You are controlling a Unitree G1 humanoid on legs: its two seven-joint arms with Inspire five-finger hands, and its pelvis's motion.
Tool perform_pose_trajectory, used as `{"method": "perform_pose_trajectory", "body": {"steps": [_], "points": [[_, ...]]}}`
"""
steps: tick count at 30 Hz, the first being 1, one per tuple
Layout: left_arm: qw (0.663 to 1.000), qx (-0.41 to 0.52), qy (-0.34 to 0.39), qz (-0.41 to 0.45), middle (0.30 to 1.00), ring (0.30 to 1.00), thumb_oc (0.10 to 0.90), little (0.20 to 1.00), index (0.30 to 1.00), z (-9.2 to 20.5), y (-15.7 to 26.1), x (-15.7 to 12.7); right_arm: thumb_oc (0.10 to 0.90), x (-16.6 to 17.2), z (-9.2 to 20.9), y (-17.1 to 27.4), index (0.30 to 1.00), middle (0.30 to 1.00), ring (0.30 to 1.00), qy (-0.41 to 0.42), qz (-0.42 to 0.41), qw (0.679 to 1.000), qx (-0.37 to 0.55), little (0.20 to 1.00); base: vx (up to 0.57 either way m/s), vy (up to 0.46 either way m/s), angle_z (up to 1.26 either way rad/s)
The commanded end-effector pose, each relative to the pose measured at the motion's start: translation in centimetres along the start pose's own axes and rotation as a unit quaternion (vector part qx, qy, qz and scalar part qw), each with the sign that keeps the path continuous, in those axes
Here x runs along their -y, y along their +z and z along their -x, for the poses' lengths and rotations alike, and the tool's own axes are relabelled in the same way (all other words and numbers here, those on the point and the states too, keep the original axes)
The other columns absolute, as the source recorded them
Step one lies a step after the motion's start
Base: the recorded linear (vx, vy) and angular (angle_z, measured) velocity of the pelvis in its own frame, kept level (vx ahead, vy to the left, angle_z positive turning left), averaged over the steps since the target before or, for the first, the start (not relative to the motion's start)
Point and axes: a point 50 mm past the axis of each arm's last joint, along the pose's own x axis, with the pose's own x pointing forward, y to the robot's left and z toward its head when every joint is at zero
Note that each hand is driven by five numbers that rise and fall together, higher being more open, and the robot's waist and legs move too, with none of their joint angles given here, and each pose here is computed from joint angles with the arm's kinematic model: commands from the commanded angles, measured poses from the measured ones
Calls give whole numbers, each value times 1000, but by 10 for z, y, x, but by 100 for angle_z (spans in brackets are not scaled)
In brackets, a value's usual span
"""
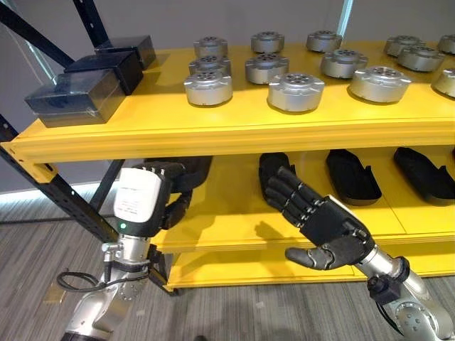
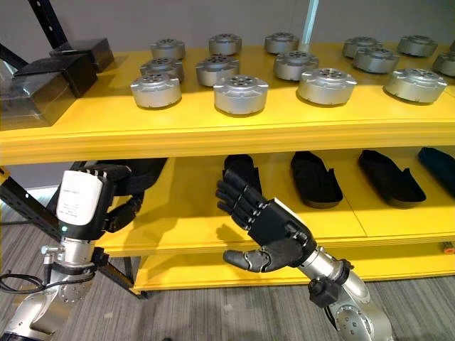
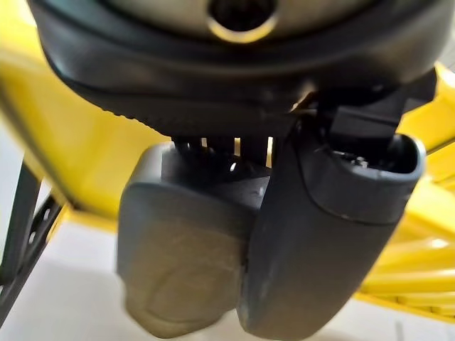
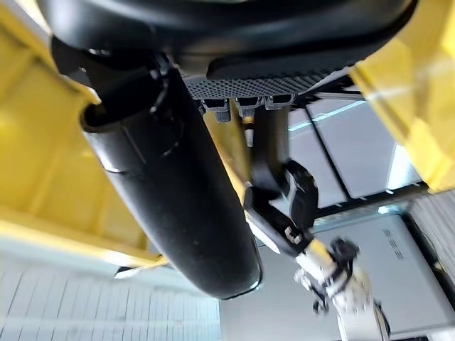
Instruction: Move parts from the plastic box to the shelf.
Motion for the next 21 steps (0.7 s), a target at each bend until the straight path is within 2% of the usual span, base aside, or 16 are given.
{"method": "perform_pose_trajectory", "body": {"steps": [1, 7, 13, 16, 21], "points": [[987, 50, 151, 16, 300, 300, 400, 300, 300, -47, 8, -40, 900, -15, -21, 45, 1000, 1000, 1000, 88, 54, 988, 119, 1000, 145, 291, -15], [987, 94, 129, 16, 300, 300, 400, 300, 300, -54, 17, -39, 900, -17, -22, 44, 1000, 1000, 1000, 74, 52, 988, 125, 1000, 111, 258, -3], [990, 87, 110, 9, 300, 300, 400, 300, 300, -56, 15, -40, 900, -17, -25, 41, 1000, 1000, 1000, 72, 50, 988, 126, 1000, 31, 142, -2], [992, 78, 104, -3, 300, 300, 400, 300, 300, -54, 10, -42, 900, -20, -26, 39, 1000, 1000, 1000, 81, 41, 988, 126, 1000, 50, 38, -33], [991, 73, 106, -21, 300, 300, 400, 300, 300, -47, 10, -40, 900, -22, -17, 36, 1000, 1000, 1000, 102, 34, 985, 133, 1000, 100, -205, 3]]}}
